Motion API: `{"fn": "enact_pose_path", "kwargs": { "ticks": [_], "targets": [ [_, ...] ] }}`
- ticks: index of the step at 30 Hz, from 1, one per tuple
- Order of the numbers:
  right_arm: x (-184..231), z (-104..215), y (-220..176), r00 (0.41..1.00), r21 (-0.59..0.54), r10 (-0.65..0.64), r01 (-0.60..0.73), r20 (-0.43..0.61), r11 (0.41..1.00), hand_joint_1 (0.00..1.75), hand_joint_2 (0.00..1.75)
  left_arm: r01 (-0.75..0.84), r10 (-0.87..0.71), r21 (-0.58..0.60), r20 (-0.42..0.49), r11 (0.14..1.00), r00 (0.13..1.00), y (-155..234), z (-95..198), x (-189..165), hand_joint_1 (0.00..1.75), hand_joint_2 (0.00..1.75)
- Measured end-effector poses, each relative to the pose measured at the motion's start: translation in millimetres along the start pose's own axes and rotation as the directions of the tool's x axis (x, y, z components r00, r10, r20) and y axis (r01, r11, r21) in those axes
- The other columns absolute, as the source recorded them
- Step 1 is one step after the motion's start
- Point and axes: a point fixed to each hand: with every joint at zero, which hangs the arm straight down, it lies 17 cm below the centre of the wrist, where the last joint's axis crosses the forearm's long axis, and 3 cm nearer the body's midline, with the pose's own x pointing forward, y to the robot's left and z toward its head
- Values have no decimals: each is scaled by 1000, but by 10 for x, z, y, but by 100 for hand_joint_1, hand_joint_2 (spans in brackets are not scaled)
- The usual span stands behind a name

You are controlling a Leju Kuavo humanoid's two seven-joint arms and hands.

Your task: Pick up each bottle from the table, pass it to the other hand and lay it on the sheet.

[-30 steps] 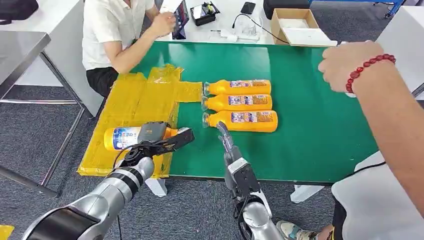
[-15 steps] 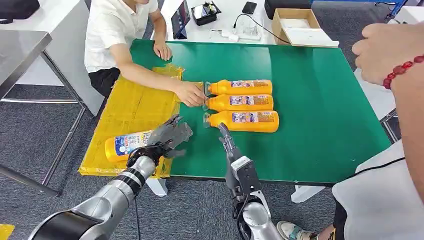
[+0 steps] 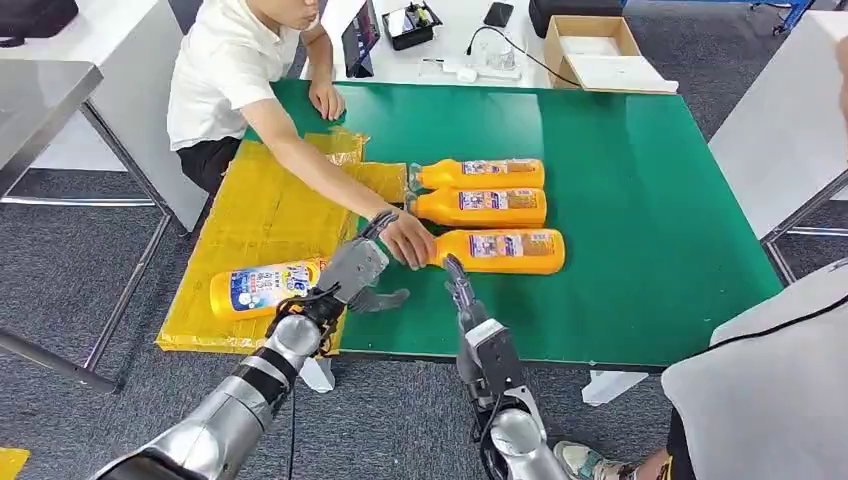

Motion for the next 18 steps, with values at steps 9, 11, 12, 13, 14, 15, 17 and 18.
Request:
{"fn": "enact_pose_path", "kwargs": {
  "ticks": [9, 11, 12, 13, 14, 15, 17, 18],
  "targets": [
    [-36, 35, -15, 1000, 0, 9, -9, -7, 1000, 0, 0, -40, 37, 28, 96, 999, 995, 1, 64, 304, 0, 175],
    [-34, 47, -37, 1000, -14, 18, -18, -1, 1000, 0, 0, -144, 131, 79, 157, 986, 979, 94, 107, 442, 0, 175],
    [-27, 67, -56, 1000, -27, 25, -25, 6, 999, 0, 0, -212, 187, 114, 195, 971, 963, 167, 152, 526, 0, 175],
    [-11, 95, -85, 999, -43, 37, -36, 17, 998, 0, 0, -279, 239, 153, 239, 948, 941, 259, 206, 620, 0, 175],
    [21, 124, -118, 998, -60, 51, -49, 32, 997, 0, 0, -334, 273, 197, 282, 922, 920, 360, 282, 704, 0, 175],
    [46, 158, -144, 997, -76, 67, -64, 42, 995, 0, 175, -373, 296, 232, 309, 898, 904, 423, 368, 741, 0, 175],
    [114, 219, -270, 982, -124, 178, -170, 63, 978, 0, 175, -458, 329, 317, 383, 831, 863, 645, 562, 874, 0, 175],
    [135, 247, -345, 962, -147, 267, -255, 65, 956, 0, 175, -489, 337, 348, 415, 800, 845, 741, 661, 933, 0, 175]
  ]
}}
